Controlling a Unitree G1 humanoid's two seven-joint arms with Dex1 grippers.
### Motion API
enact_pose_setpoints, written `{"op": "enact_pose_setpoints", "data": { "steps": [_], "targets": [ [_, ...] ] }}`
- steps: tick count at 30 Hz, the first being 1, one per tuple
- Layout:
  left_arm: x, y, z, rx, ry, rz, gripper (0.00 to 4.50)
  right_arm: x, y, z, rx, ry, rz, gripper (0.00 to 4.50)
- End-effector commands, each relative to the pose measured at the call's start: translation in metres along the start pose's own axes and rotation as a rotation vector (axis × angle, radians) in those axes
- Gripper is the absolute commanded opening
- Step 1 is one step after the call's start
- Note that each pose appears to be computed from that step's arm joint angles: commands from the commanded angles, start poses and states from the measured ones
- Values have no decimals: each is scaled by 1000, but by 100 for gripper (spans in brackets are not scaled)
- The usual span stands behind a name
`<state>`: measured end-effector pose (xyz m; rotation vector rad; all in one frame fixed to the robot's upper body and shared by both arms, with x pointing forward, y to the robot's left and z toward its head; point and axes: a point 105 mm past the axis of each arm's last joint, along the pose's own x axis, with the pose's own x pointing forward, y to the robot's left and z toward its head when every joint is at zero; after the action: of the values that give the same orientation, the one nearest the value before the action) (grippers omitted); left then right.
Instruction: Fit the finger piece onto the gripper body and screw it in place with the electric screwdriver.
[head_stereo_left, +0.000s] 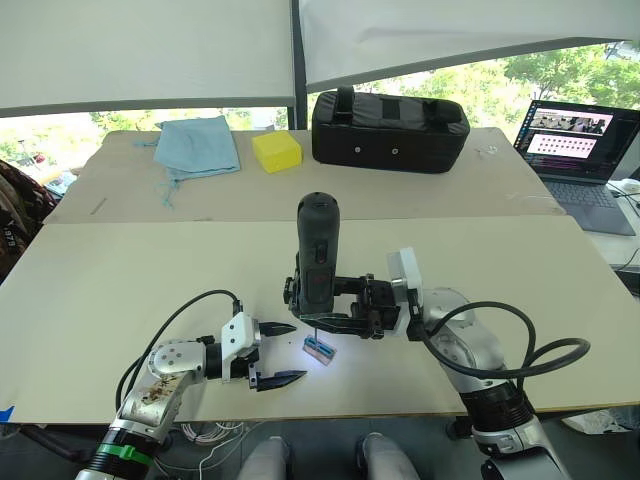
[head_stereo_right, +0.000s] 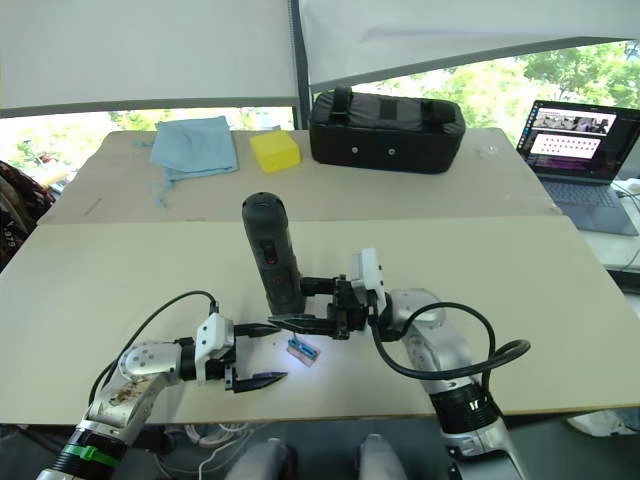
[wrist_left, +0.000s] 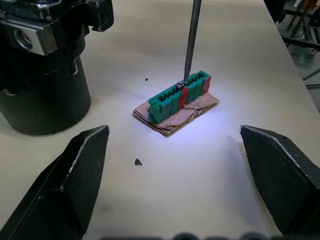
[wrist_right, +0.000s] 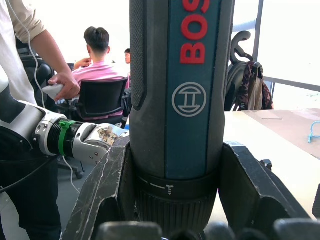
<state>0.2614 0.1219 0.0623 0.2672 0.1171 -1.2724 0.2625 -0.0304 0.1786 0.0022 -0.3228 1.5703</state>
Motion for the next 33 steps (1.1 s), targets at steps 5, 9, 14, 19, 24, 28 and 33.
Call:
{"op": "enact_pose_setpoints", "data": {
  "steps": [5,9,14,19,24,28,33],
  "targets": [
    [4,-3,-6,-26,14,-9,442,2,-2,18,-69,-49,8,190],
    [4,-4,-6,-27,15,-9,442,1,-3,18,-71,-48,5,190],
    [4,-4,-7,-29,15,-9,442,-1,-4,16,-69,-44,-4,190],
    [5,-4,-7,-31,16,-8,442,-2,-3,14,-65,-42,-7,190],
    [5,-4,-8,-33,18,-8,442,-2,-4,13,-62,-42,-10,190],
    [5,-4,-8,-34,18,-8,442,-2,-5,13,-61,-44,-10,190],
    [5,-5,-8,-34,17,-8,442,-2,-6,13,-60,-43,-13,190]
  ]
}}
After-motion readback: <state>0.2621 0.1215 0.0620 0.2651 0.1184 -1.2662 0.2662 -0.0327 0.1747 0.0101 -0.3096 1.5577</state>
